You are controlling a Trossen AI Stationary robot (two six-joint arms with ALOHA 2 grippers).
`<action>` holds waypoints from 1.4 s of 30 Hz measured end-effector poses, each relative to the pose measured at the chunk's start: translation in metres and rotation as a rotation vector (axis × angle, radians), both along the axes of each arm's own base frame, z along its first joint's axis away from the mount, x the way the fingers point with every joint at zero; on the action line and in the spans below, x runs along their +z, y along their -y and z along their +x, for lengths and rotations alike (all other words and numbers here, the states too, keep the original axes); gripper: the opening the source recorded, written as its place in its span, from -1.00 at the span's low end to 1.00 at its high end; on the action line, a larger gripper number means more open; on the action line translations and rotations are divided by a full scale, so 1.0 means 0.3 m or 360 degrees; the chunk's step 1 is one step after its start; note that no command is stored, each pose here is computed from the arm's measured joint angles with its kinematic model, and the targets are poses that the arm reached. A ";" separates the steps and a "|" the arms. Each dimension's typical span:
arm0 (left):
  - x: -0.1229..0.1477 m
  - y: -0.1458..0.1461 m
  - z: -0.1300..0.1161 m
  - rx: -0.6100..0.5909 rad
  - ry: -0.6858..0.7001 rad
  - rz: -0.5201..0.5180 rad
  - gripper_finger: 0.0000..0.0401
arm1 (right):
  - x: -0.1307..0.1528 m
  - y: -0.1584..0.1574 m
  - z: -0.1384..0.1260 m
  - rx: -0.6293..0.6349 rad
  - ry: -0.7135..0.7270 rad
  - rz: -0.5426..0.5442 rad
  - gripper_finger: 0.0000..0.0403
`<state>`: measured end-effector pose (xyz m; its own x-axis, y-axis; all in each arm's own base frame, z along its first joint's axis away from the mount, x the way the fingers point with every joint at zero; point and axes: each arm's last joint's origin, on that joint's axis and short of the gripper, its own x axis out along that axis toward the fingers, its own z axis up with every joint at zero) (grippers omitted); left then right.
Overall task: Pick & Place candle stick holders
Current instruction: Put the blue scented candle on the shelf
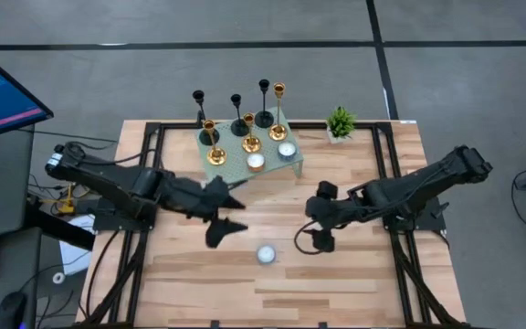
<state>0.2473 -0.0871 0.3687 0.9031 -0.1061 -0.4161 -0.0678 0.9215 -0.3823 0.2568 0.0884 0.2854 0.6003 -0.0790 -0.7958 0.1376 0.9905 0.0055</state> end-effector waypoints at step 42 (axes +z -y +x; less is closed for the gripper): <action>0.006 0.364 -0.254 -0.0506 0.0018 -0.0110 0.53 | -0.018 -0.134 0.303 0.0094 0.0633 0.0310 0.75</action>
<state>0.1710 -0.1963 0.3704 0.8247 -0.4116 -0.3879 0.2242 0.8676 -0.4438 0.3476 0.1287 0.2800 0.8616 0.0934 -0.4989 0.0302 0.9718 0.2341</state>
